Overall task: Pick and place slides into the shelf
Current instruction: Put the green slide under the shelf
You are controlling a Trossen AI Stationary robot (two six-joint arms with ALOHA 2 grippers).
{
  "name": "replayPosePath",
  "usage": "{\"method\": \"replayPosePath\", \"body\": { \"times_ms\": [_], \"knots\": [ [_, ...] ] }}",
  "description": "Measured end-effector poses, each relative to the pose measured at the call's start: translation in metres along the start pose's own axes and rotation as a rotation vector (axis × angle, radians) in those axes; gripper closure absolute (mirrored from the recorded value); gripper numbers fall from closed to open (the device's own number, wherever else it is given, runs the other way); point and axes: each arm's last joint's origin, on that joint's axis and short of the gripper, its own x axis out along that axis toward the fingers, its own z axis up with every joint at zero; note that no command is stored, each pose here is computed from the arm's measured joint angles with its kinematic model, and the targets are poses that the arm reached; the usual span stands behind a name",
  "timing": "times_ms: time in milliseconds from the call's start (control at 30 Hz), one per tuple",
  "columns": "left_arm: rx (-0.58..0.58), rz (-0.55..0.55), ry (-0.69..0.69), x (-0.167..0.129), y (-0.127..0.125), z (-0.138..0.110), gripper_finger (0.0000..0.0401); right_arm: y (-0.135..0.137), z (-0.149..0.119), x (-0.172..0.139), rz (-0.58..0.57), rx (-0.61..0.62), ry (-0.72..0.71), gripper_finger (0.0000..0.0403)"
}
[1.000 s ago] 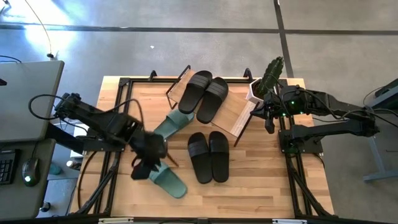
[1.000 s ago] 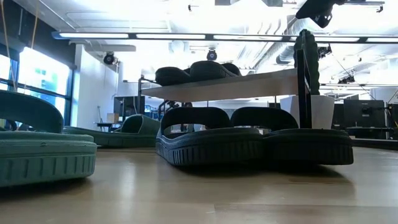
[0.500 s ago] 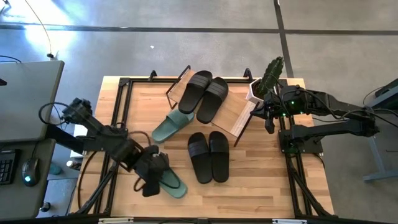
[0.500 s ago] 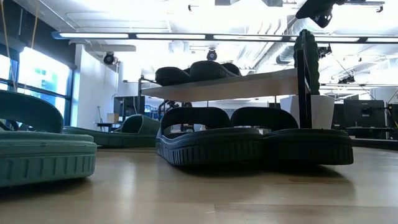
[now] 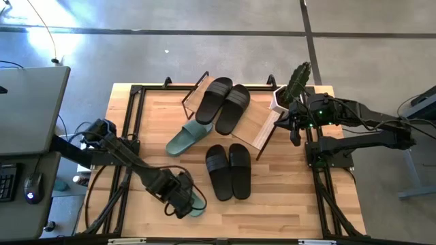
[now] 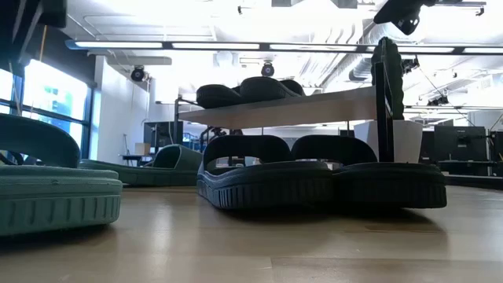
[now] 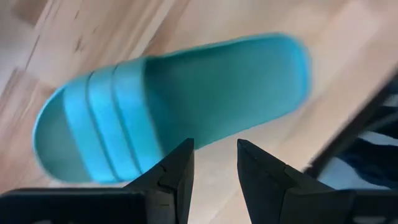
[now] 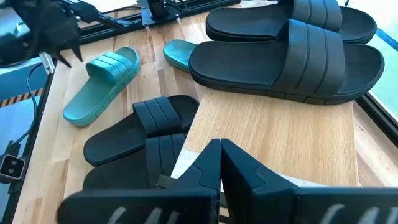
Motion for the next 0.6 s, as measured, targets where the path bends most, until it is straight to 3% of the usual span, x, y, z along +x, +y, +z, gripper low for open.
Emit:
{"method": "replayPosePath", "body": {
  "times_ms": [233, 600],
  "knots": [
    [-0.058, 0.198, 0.062, 0.024, 0.005, -0.002, 0.0293, 0.0, 0.0, 0.0, 0.0, 0.007, 0.0, 0.0403],
    [-0.061, 0.215, 0.046, 0.035, 0.001, -0.001, 0.0293, 0.0, 0.0, 0.0, 0.0, 0.007, 0.0, 0.0403]
  ]
}}
